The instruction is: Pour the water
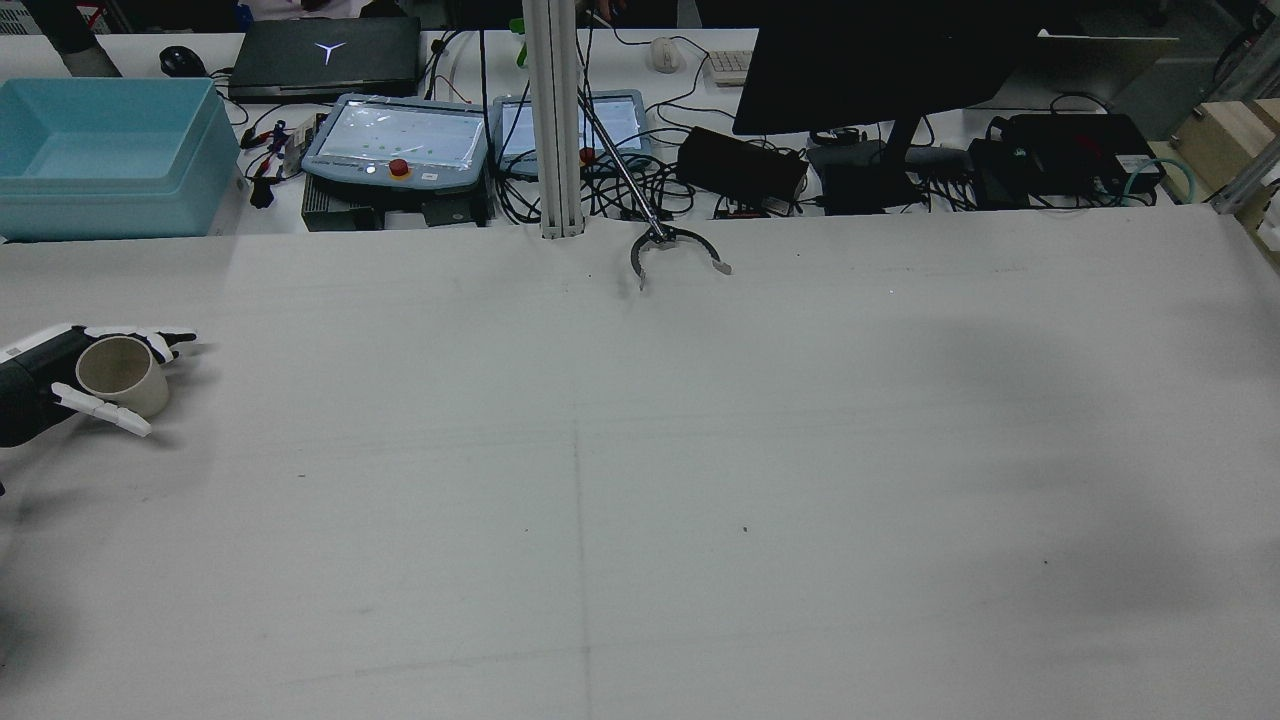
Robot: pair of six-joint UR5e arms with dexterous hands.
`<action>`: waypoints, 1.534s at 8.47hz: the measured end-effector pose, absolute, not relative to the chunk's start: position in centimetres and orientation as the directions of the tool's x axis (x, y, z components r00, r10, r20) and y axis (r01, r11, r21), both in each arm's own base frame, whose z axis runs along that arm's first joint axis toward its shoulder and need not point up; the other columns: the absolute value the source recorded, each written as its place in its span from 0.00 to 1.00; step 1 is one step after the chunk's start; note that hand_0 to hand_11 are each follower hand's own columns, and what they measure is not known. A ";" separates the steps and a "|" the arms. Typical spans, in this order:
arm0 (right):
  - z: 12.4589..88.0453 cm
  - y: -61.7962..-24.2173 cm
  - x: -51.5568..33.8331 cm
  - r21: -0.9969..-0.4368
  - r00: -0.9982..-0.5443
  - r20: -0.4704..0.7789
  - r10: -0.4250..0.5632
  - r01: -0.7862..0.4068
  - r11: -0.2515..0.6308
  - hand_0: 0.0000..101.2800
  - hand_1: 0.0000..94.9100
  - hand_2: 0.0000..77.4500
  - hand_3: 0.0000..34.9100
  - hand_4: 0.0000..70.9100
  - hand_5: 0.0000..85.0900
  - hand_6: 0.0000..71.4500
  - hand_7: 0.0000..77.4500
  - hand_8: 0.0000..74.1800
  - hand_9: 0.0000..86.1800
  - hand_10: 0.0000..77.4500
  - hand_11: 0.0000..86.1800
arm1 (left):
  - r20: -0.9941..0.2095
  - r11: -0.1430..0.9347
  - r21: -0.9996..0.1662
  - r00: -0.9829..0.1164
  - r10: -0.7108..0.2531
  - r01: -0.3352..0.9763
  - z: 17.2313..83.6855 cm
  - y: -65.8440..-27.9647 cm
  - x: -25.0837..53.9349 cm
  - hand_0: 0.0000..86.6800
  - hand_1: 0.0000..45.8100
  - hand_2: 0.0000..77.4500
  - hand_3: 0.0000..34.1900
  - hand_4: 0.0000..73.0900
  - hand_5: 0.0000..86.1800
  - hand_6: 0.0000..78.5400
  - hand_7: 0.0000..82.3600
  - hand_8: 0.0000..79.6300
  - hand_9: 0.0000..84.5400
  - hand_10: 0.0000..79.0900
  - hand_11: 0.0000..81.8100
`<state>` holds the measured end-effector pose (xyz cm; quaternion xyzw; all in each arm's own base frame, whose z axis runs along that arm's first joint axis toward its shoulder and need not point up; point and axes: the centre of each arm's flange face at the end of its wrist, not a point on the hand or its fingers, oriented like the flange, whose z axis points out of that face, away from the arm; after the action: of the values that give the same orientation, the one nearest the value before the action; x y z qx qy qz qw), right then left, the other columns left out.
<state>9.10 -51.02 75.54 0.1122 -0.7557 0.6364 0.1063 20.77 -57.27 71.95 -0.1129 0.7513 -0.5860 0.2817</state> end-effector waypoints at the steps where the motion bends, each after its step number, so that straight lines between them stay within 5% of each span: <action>1: 75.5 -51.0 9.1 -0.938 -0.952 0.304 -0.034 -0.305 0.165 0.79 0.11 0.65 0.43 0.58 0.42 0.95 0.75 0.78 0.78 0.63 0.78 | -0.290 0.289 -0.944 -0.817 -0.498 0.160 71.9 -57.3 20.7 0.92 0.69 0.35 0.00 0.69 0.31 0.29 0.21 0.17 0.10 0.09 0.19; 2: 75.5 -51.0 9.1 -0.938 -0.952 0.304 -0.033 -0.306 0.165 0.79 0.11 0.65 0.43 0.58 0.42 0.95 0.75 0.78 0.78 0.63 0.78 | -0.290 0.290 -0.944 -0.818 -0.497 0.159 71.9 -57.4 20.6 0.92 0.94 0.00 0.00 0.71 0.10 0.28 0.21 0.17 0.10 0.09 0.19; 3: 75.6 -51.0 9.0 -0.938 -0.952 0.305 -0.032 -0.306 0.165 0.79 0.11 0.65 0.43 0.58 0.42 0.95 0.75 0.78 0.78 0.63 0.78 | -0.290 0.290 -0.944 -0.818 -0.496 0.159 71.9 -57.4 20.6 0.92 0.86 0.01 0.00 0.69 0.01 0.28 0.21 0.17 0.09 0.09 0.17; 4: 75.6 -51.0 9.0 -0.938 -0.952 0.305 -0.032 -0.306 0.164 0.79 0.11 0.65 0.43 0.58 0.42 0.95 0.75 0.78 0.78 0.63 0.78 | -0.290 0.291 -0.944 -0.819 -0.496 0.158 71.9 -57.4 20.6 0.92 0.63 0.01 0.00 0.65 0.01 0.28 0.21 0.17 0.09 0.09 0.17; 5: 75.6 -51.0 9.0 -0.937 -0.951 0.308 -0.032 -0.309 0.164 0.79 0.11 0.65 0.43 0.58 0.42 0.95 0.75 0.78 0.78 0.63 0.78 | -0.290 0.291 -0.944 -0.819 -0.495 0.158 71.9 -57.4 20.5 0.92 0.79 0.02 0.00 0.66 0.01 0.28 0.21 0.17 0.09 0.09 0.17; 7: 75.5 -51.1 9.0 -0.935 -0.950 0.311 -0.034 -0.313 0.166 0.79 0.11 0.65 0.43 0.58 0.42 0.95 0.75 0.78 0.78 0.63 0.78 | -0.285 0.294 -0.944 -0.826 -0.486 0.152 71.9 -57.6 20.0 0.92 0.69 0.01 0.00 0.61 0.00 0.27 0.21 0.16 0.09 0.08 0.16; 8: 75.4 -51.2 8.9 -0.935 -0.949 0.312 -0.034 -0.313 0.168 0.79 0.11 0.65 0.43 0.58 0.42 0.95 0.75 0.78 0.78 0.63 0.78 | -0.282 0.292 -0.944 -0.833 -0.477 0.153 72.4 -57.4 19.0 0.92 0.44 0.01 0.00 0.58 0.00 0.26 0.20 0.14 0.06 0.06 0.13; 9: 75.4 -51.2 8.9 -0.934 -0.949 0.312 -0.034 -0.313 0.169 0.79 0.11 0.65 0.43 0.58 0.41 0.95 0.75 0.78 0.78 0.64 0.78 | -0.279 0.289 -0.945 -0.840 -0.466 0.153 73.0 -57.0 17.8 0.92 0.44 0.01 0.00 0.58 0.00 0.26 0.20 0.14 0.06 0.06 0.13; 10: 75.3 -51.3 8.8 -0.934 -0.949 0.312 -0.034 -0.313 0.170 0.79 0.11 0.65 0.43 0.58 0.41 0.95 0.75 0.78 0.78 0.64 0.78 | -0.274 0.285 -0.947 -0.844 -0.461 0.151 73.7 -56.5 17.0 0.72 0.18 0.01 0.00 0.49 0.00 0.22 0.17 0.11 0.03 0.03 0.07; 11: 75.0 -51.6 8.8 -0.934 -0.949 0.312 -0.036 -0.313 0.174 0.79 0.11 0.65 0.44 0.58 0.42 0.95 0.75 0.78 0.78 0.64 0.78 | -0.266 0.278 -0.949 -0.849 -0.456 0.148 74.4 -56.0 16.1 0.61 0.11 0.01 0.00 0.48 0.00 0.19 0.17 0.08 0.03 0.03 0.07; 13: 74.4 -52.5 8.5 -0.930 -0.948 0.316 -0.039 -0.317 0.186 0.79 0.11 0.65 0.43 0.59 0.42 0.95 0.75 0.78 0.78 0.64 0.78 | -0.253 0.267 -0.953 -0.862 -0.439 0.143 75.1 -55.8 13.9 0.58 0.02 0.01 0.00 0.46 0.00 0.19 0.15 0.08 0.03 0.01 0.02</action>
<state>8.48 -52.50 74.40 0.1168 -0.7621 0.6270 0.1111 13.93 -55.81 75.06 -0.0974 0.7577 -0.5976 0.2435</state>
